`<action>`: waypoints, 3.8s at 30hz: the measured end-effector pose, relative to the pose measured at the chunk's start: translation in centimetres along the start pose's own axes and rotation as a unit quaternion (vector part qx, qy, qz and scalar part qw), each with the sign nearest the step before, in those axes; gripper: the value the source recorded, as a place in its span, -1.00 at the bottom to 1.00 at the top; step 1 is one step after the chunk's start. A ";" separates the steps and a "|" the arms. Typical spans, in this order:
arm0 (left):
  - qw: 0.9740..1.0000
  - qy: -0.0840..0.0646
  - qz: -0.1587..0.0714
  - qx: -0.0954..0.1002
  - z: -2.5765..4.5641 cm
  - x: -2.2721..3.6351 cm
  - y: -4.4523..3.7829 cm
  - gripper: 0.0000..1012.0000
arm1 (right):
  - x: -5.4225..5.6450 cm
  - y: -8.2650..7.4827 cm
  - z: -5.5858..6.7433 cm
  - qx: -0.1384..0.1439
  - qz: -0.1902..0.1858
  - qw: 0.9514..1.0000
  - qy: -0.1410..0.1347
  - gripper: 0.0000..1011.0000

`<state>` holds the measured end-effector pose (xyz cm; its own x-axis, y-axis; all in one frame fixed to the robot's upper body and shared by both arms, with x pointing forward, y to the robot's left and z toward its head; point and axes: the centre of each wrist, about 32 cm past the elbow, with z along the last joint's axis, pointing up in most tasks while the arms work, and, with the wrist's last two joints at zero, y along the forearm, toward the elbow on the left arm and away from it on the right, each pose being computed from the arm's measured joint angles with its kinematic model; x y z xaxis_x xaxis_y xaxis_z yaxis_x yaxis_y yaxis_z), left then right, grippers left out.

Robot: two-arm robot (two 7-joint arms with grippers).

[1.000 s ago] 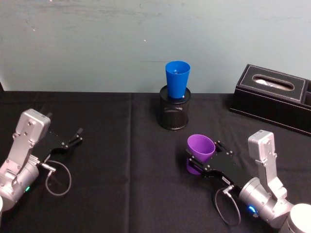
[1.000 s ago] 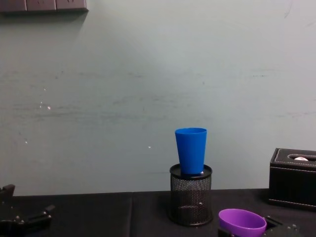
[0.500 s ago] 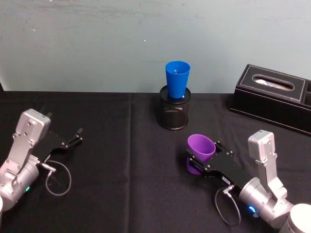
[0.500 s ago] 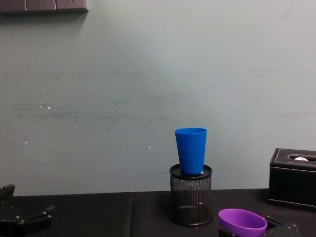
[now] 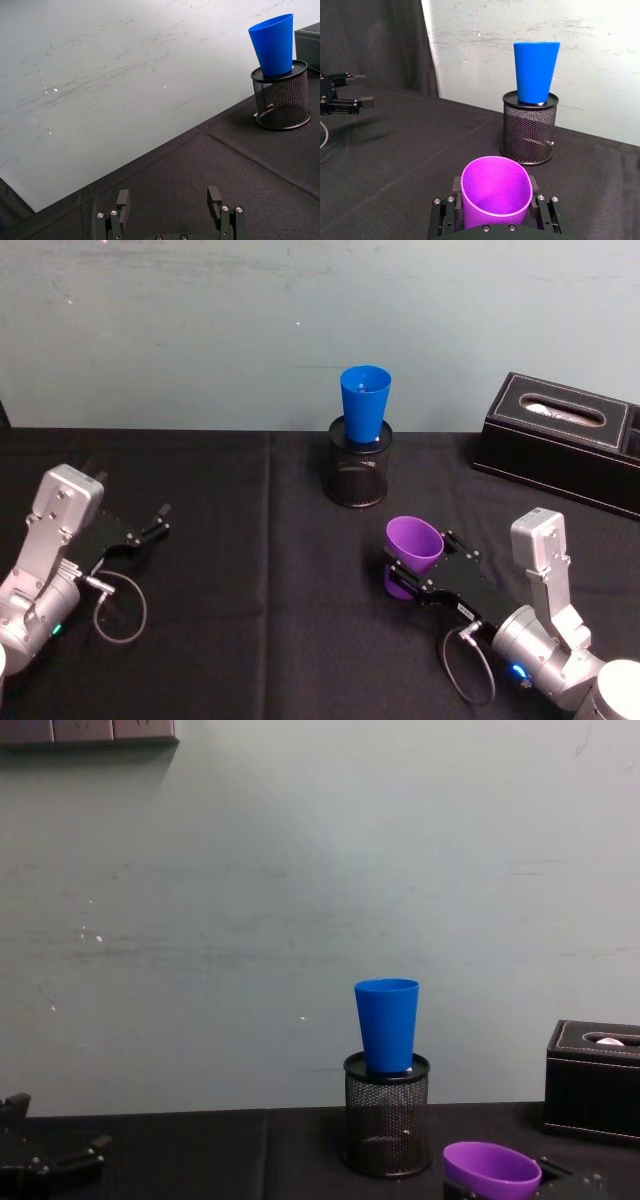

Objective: Pick up one cup with a gripper and tap it against the other cup.

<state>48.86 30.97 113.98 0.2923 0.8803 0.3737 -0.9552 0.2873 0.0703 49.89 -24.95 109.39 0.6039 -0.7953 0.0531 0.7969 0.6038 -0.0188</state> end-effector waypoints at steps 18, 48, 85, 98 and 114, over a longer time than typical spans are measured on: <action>1.000 0.000 0.000 0.000 0.00 0.00 0.00 1.00 | -0.3 -0.1 2.6 0.030 0.001 0.999 -0.040 0.45; 1.000 0.000 0.000 0.000 0.00 0.00 0.00 1.00 | -0.3 -0.8 4.0 0.067 -0.026 0.995 -0.070 0.45; 1.000 0.000 0.000 0.000 0.00 0.00 0.00 1.00 | 3.4 3.5 4.3 0.090 -0.016 0.994 -0.057 0.45; 1.000 0.000 0.000 0.000 0.00 0.00 0.00 1.00 | 3.6 5.5 4.8 0.100 -0.013 0.994 -0.051 0.45; 1.000 0.000 0.000 0.000 0.00 0.00 0.00 1.00 | 4.3 7.5 5.6 0.096 -0.026 0.993 -0.061 0.45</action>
<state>48.86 30.97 113.98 0.2923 0.8803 0.3738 -0.9552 0.2874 0.0702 58.35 -23.50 115.04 0.5463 -0.8201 0.1702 0.8020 0.5707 0.1763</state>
